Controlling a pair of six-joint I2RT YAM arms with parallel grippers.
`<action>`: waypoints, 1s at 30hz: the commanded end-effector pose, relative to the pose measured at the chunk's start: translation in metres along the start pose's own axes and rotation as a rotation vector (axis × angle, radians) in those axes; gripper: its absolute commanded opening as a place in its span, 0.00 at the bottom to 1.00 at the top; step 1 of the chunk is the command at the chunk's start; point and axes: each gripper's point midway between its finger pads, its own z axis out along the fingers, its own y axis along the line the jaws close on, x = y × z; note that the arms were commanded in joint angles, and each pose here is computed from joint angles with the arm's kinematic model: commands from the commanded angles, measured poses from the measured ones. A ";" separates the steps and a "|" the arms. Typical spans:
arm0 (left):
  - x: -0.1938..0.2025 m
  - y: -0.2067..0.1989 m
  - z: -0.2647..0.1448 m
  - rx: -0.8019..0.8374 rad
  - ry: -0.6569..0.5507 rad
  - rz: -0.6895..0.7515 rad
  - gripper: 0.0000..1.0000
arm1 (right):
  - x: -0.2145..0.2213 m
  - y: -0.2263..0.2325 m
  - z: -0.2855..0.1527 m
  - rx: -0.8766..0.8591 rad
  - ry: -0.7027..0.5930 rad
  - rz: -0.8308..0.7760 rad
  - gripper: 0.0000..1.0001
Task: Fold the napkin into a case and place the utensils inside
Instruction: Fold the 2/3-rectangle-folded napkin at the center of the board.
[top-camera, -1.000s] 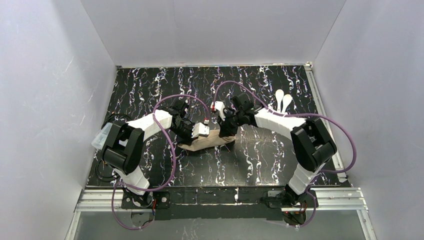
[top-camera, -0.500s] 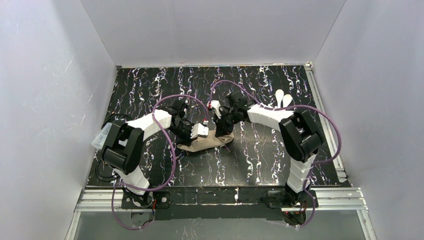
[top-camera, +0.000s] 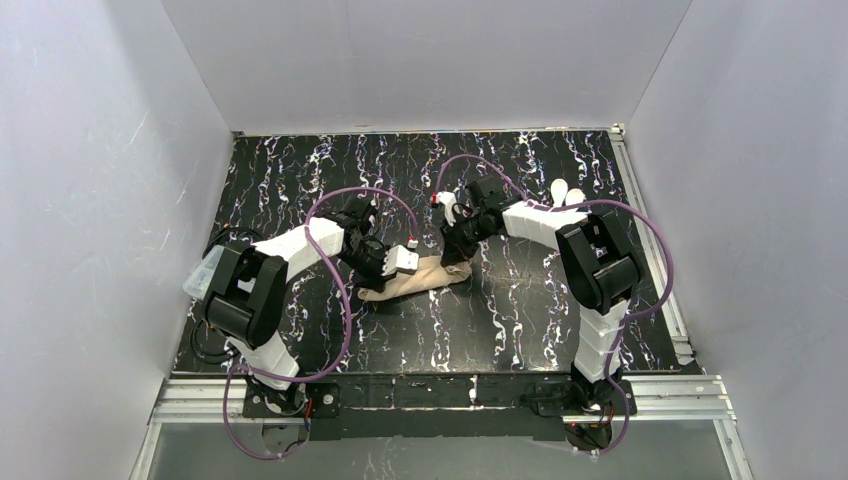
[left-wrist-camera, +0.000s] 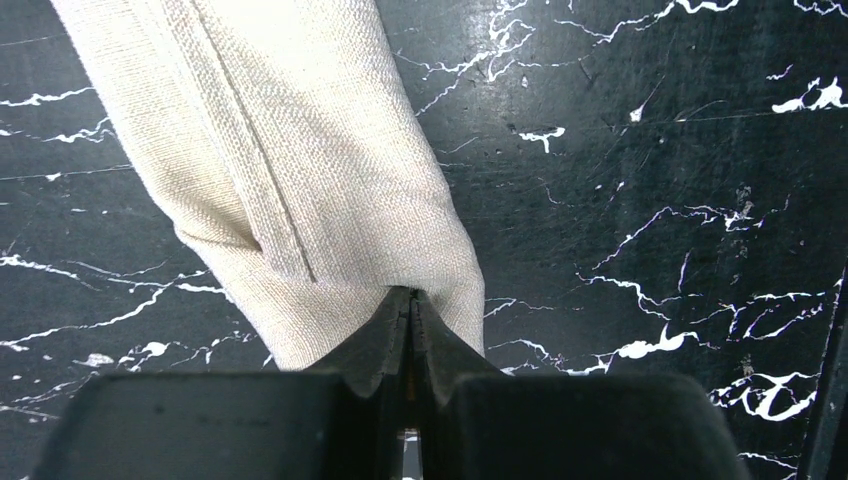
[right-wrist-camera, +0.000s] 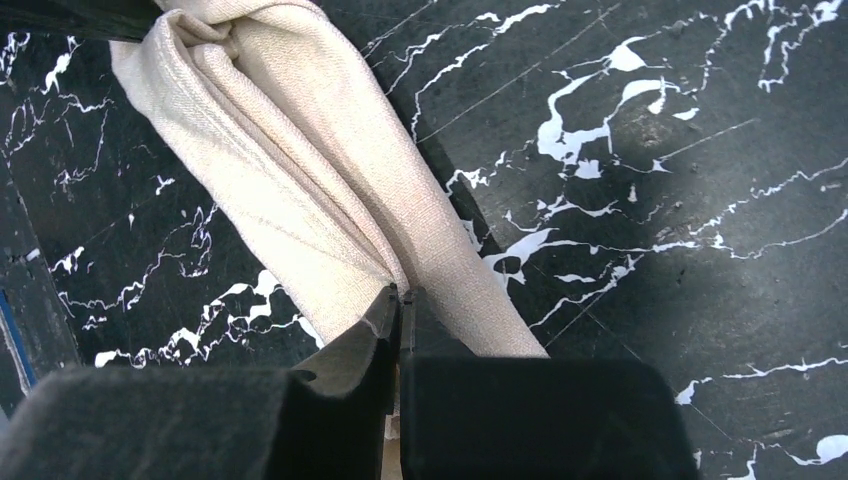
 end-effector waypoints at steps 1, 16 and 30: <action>-0.008 -0.005 -0.012 0.023 -0.010 -0.050 0.00 | 0.000 -0.012 -0.001 0.054 -0.028 0.052 0.03; -0.022 -0.001 -0.019 0.022 -0.051 -0.118 0.01 | 0.020 -0.005 0.018 -0.029 0.063 0.134 0.02; -0.070 -0.017 -0.056 0.129 -0.199 -0.117 0.17 | 0.025 -0.004 0.023 -0.042 0.075 0.166 0.01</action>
